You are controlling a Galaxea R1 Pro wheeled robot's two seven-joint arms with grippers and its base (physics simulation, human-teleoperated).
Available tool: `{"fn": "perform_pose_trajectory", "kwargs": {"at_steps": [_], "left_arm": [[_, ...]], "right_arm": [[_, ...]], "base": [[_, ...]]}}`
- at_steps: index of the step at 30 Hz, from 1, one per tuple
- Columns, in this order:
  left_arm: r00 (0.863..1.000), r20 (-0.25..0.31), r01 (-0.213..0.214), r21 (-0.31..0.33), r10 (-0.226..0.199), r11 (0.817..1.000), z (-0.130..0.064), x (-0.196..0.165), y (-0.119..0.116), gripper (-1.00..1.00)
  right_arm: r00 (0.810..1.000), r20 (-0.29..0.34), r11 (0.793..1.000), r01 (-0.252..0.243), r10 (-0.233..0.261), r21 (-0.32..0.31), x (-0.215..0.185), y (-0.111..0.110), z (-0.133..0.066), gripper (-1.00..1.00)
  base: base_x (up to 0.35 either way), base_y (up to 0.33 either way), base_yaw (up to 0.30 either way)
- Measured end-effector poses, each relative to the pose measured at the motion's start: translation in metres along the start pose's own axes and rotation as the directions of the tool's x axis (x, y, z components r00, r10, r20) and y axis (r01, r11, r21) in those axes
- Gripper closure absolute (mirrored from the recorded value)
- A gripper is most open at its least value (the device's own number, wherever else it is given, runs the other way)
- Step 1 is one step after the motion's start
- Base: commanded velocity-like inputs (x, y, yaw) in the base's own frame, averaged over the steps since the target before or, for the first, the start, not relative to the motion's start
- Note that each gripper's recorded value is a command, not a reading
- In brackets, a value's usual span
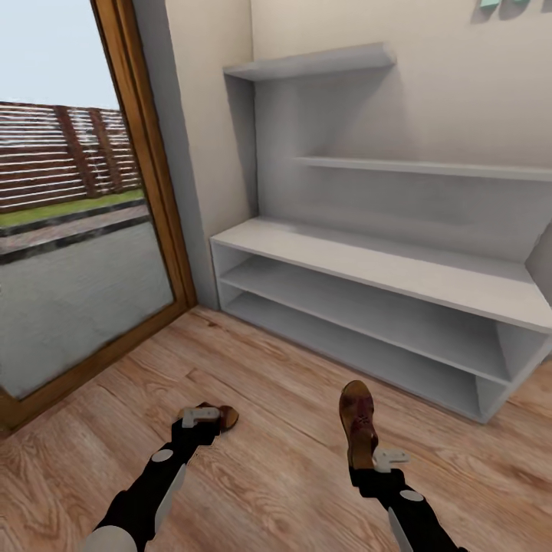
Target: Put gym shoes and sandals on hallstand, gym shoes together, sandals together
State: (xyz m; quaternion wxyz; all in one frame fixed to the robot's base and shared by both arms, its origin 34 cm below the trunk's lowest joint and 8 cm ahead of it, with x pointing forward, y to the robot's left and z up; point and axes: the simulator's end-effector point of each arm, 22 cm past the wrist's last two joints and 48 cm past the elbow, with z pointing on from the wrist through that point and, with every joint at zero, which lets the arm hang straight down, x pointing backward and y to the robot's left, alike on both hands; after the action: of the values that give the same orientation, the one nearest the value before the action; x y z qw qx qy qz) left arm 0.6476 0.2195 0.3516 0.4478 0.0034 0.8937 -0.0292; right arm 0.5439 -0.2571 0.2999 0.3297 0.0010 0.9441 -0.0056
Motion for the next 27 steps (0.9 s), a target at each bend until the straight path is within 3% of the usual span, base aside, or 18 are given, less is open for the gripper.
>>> {"fn": "perform_pose_trajectory", "kwargs": {"at_steps": [19, 27], "left_arm": [[1.0, 0.001, 0.001, 0.0, -0.001, 1.0, -0.0002, -0.0005, 0.0003, -1.0], [1.0, 0.006, 0.001, -0.001, -0.001, 1.0, -0.0012, -0.0035, 0.0003, -1.0]], "right_arm": [[1.0, 0.001, 1.0, -0.004, 0.004, 0.0, -0.0005, -0.0007, -0.0002, 1.0], [1.0, 0.007, 1.0, -0.007, 0.007, -0.001, -0.0035, -0.0007, -0.0015, 1.0]], "base": [[0.169, 0.318, -0.005], [0.156, 0.316, -0.154]]}}
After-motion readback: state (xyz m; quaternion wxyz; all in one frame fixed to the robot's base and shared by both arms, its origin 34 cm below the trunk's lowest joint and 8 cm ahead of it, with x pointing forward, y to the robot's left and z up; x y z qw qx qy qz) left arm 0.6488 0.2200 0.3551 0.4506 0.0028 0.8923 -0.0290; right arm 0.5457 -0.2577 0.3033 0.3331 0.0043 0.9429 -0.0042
